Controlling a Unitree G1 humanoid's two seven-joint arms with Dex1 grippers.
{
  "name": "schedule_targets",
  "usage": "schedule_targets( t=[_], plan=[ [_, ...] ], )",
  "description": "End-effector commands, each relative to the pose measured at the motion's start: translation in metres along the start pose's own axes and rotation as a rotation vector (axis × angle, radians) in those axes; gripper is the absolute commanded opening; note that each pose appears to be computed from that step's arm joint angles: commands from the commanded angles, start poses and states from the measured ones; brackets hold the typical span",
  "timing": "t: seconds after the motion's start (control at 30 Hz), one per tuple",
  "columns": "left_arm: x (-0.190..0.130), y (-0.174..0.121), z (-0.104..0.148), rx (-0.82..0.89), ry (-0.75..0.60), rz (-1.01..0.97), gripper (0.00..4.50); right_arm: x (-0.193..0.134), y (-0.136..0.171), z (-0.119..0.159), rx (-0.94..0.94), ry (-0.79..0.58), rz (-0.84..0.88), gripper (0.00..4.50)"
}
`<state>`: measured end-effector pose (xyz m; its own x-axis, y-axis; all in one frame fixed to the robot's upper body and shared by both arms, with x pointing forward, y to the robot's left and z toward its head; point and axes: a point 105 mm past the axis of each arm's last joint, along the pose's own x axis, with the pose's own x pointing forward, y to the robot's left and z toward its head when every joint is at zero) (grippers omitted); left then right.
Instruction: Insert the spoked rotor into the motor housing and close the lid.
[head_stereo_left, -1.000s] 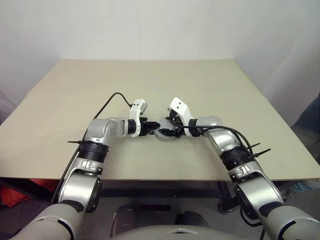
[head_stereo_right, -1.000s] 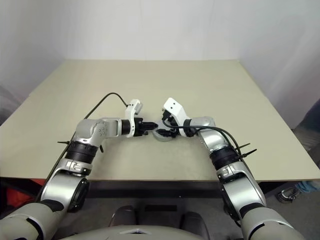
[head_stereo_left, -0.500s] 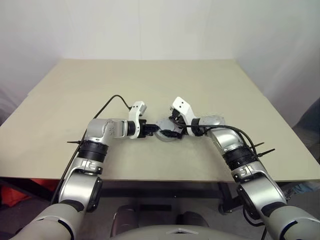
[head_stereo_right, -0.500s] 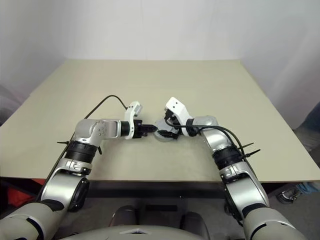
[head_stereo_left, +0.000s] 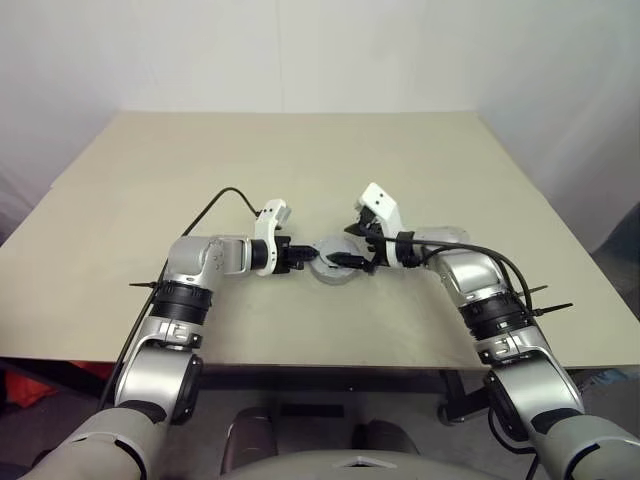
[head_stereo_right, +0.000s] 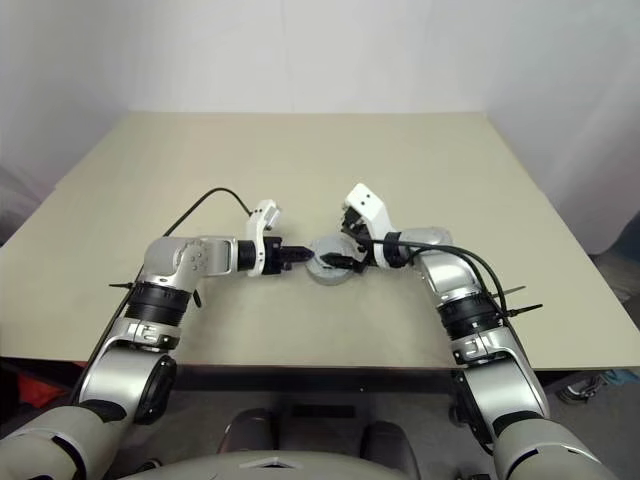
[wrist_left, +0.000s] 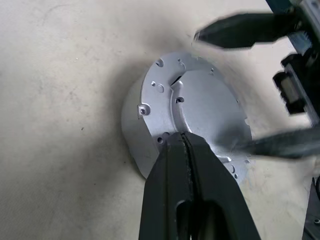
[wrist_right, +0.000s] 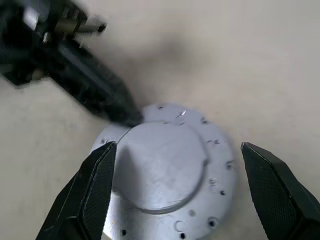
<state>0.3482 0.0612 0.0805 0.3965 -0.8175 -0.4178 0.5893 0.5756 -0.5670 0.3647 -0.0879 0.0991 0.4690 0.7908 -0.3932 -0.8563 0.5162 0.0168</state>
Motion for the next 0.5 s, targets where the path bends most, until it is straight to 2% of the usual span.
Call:
schedule_targets(
  t=[0.03, 0.2, 0.3, 0.4, 0.5],
  plan=[
    [0.001, -0.019, -0.002, 0.005, 0.002, -0.098, 0.00, -0.010, -0.009, 0.032, 0.057, -0.118, -0.015, 4.49],
    [0.000, -0.018, -0.003, 0.000, 0.004, -0.099, 0.00, -0.018, -0.024, 0.042, 0.288, -0.175, -0.061, 4.49],
    [-0.001, -0.018, -0.003, 0.002, 0.004, -0.096, 0.00, -0.027, -0.033, 0.036, 0.438, -0.159, -0.075, 4.49],
    [-0.002, -0.017, -0.002, 0.006, 0.001, -0.089, 0.00, -0.037, -0.041, 0.020, 0.609, -0.110, -0.105, 4.49],
    [-0.003, -0.016, -0.003, 0.008, 0.000, -0.083, 0.00, -0.046, -0.047, -0.009, 0.771, -0.026, -0.144, 4.49]
  ],
)
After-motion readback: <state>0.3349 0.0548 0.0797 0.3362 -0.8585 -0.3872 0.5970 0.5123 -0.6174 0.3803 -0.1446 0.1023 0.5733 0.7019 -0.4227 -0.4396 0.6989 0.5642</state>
